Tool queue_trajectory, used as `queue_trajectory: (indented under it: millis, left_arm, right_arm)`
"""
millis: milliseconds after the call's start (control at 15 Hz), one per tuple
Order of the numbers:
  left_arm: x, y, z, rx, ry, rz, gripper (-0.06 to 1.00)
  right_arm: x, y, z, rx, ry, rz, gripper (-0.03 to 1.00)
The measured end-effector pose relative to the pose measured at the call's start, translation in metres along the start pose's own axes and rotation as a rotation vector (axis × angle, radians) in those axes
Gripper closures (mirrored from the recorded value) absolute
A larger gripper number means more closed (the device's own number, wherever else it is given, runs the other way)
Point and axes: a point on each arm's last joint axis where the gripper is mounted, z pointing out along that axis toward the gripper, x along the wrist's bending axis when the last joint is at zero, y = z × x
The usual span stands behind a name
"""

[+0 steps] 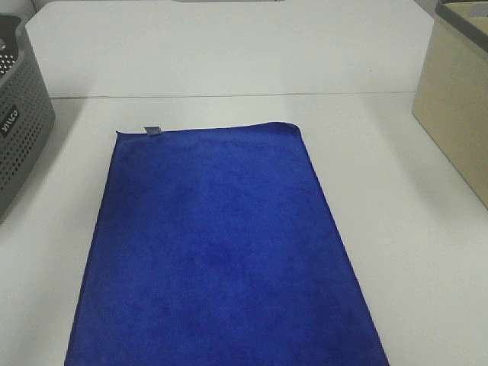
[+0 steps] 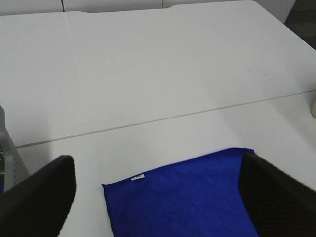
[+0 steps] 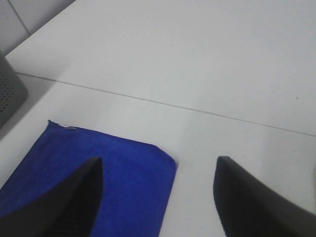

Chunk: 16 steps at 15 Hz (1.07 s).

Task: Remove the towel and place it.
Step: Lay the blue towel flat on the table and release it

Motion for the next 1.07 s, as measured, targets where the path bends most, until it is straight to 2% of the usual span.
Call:
queue_trajectory:
  millis: [200,400,533,733,933,1067]
  left_arm:
    - [0.020,-0.009,0.031,0.139,-0.075,-0.020,0.11]
    - [0.031,-0.021,0.064,0.214,-0.071,-0.011,0.11]
    - [0.042,-0.034,0.107,0.292,-0.026,-0.013,0.11]
    - [0.053,-0.034,0.139,0.327,0.059,0.001,0.11]
    - [0.052,-0.037,0.169,0.378,0.150,0.061,0.11]
    - [0.048,-0.047,0.189,0.407,0.166,0.043,0.11]
  right_arm:
    - [-0.012,0.011,0.032,0.069,0.072,-0.002,0.32]
    - [-0.025,0.016,0.059,0.095,0.082,0.010,0.32]
    - [-0.041,0.018,0.091,0.124,0.088,0.026,0.32]
    - [-0.052,0.016,0.113,0.142,0.077,0.029,0.33]
    - [-0.049,0.000,0.147,0.215,0.011,-0.041,0.33]
    - [-0.050,-0.013,0.168,0.248,-0.019,-0.048,0.33]
